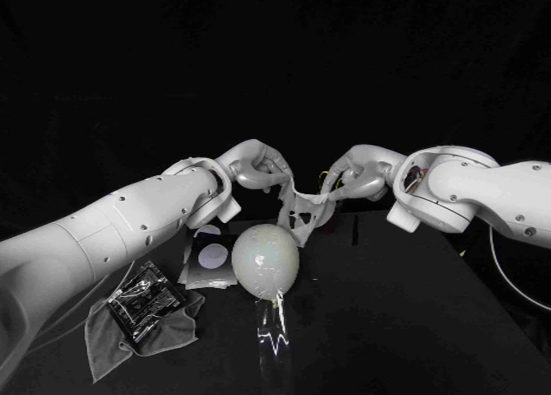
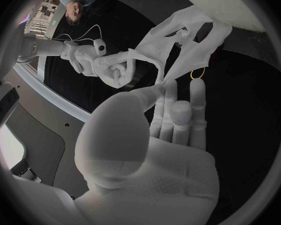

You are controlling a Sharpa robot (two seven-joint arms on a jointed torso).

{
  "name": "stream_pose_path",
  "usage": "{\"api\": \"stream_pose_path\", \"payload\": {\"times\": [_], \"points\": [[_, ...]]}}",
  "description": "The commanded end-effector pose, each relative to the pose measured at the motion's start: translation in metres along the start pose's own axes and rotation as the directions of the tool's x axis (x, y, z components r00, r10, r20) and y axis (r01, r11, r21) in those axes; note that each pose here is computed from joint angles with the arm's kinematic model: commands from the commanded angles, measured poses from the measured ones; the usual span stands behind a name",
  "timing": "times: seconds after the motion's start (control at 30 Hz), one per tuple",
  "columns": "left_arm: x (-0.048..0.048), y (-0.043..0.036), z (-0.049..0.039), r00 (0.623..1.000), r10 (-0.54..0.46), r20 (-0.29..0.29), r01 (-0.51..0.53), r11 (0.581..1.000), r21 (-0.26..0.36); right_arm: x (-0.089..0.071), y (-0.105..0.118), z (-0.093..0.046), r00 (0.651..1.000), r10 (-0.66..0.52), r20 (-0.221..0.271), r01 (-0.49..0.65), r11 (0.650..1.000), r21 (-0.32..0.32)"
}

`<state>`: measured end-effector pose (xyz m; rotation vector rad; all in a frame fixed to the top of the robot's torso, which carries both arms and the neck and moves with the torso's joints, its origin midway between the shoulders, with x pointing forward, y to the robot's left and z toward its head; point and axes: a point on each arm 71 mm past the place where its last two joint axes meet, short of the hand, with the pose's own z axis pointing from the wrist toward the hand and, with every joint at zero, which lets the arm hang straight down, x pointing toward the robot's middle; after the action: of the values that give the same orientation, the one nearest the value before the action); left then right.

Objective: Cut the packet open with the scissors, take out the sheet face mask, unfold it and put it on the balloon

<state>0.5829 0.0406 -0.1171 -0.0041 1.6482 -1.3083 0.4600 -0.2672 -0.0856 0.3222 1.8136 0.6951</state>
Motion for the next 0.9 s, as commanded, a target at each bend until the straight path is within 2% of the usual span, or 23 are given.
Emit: {"api": "stream_pose_path", "payload": {"times": [0.03,0.2,0.33,0.47,0.67,0.9], "points": [[0.0089,-0.0001,0.0019,0.999,-0.028,-0.037,0.029,0.999,0.033,0.011,-0.003,-0.009,1.0,0.013,-0.015,-0.012,1.0,0.027],[0.0153,0.0038,0.0017,0.998,-0.038,-0.048,0.04,0.998,0.04,0.03,-0.002,-0.02,0.992,0.106,-0.073,-0.105,0.994,0.018],[0.0175,0.0046,-0.0011,0.997,-0.041,-0.066,0.045,0.997,0.062,0.052,0.002,-0.027,0.974,0.186,-0.131,-0.187,0.982,0.001],[0.0188,0.0054,-0.0049,0.996,-0.034,-0.083,0.04,0.996,0.079,0.071,0.008,-0.032,0.952,0.259,-0.163,-0.265,0.964,-0.015],[0.0161,0.0079,-0.0112,0.997,-0.023,-0.074,0.03,0.995,0.097,0.092,0.019,-0.035,0.919,0.335,-0.207,-0.348,0.937,-0.032],[0.0112,0.0067,-0.0223,0.998,-0.03,-0.058,0.038,0.991,0.129,0.12,0.032,-0.036,0.861,0.421,-0.286,-0.445,0.895,-0.021]]}}
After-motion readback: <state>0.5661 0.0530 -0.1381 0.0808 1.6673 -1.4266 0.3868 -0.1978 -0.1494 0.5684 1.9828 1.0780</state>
